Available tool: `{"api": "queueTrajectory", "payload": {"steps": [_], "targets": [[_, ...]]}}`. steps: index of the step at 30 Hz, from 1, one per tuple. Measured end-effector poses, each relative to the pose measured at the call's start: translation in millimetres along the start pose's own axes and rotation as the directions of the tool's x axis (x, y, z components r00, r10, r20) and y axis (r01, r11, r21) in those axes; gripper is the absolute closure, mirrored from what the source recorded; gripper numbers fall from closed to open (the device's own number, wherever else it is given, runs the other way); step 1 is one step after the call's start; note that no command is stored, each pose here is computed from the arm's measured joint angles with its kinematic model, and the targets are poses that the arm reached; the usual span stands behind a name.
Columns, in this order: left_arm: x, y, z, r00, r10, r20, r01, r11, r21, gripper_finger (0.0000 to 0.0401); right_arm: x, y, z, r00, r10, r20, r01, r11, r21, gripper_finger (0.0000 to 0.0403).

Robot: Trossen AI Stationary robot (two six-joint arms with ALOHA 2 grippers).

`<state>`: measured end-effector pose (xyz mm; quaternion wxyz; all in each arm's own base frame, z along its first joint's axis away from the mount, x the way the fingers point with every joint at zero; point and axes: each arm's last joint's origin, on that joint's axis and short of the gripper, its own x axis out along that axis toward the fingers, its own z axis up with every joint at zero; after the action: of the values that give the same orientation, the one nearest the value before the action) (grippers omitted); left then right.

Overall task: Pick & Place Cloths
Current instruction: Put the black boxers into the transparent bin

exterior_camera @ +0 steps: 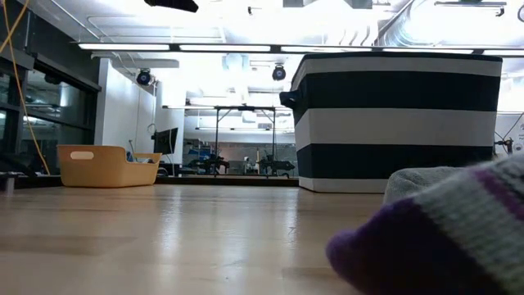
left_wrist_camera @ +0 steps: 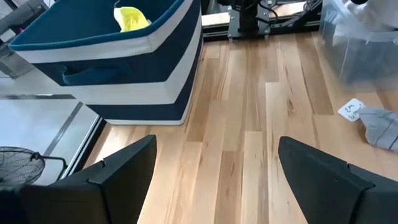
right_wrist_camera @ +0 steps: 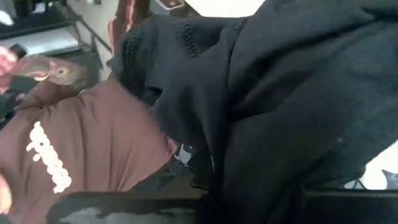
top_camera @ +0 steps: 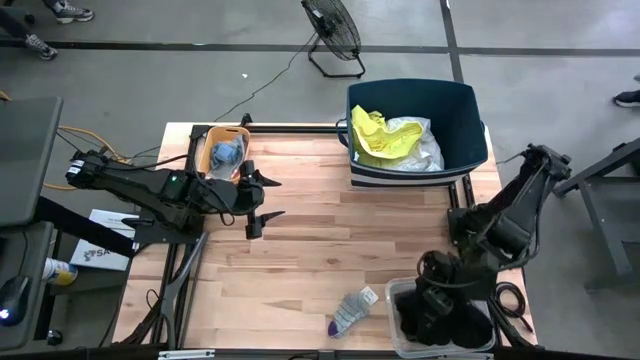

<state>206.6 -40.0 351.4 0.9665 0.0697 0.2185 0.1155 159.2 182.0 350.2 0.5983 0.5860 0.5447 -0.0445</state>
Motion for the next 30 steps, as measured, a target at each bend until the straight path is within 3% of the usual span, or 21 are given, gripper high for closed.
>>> {"api": "queueTrajectory", "payload": {"steps": [5,9,17,30], "targets": [[0.0,0.0,-0.3,1.0,0.0,-0.003,0.0,1.0,0.002,0.0073,17.5,-1.8,-4.5,0.998,-0.05,0.039,0.048,0.998,0.042,0.0384],[0.0,0.0,-0.8,1.0,0.0,-0.007,0.0,1.0,0.005,0.0073,35.7,-9.4,-5.8,0.983,-0.176,0.046,0.172,0.982,0.085,0.0384],[0.0,0.0,-0.8,1.0,0.001,-0.007,-0.001,1.0,0.005,0.0073,68.2,-25.2,-2.1,0.909,-0.409,0.087,0.394,0.907,0.149,0.0384],[0.0,0.0,-0.6,1.0,0.001,-0.006,-0.001,1.0,0.001,0.0073,126.8,-46.0,9.0,0.752,-0.639,0.161,0.603,0.766,0.22,0.0384]]}}
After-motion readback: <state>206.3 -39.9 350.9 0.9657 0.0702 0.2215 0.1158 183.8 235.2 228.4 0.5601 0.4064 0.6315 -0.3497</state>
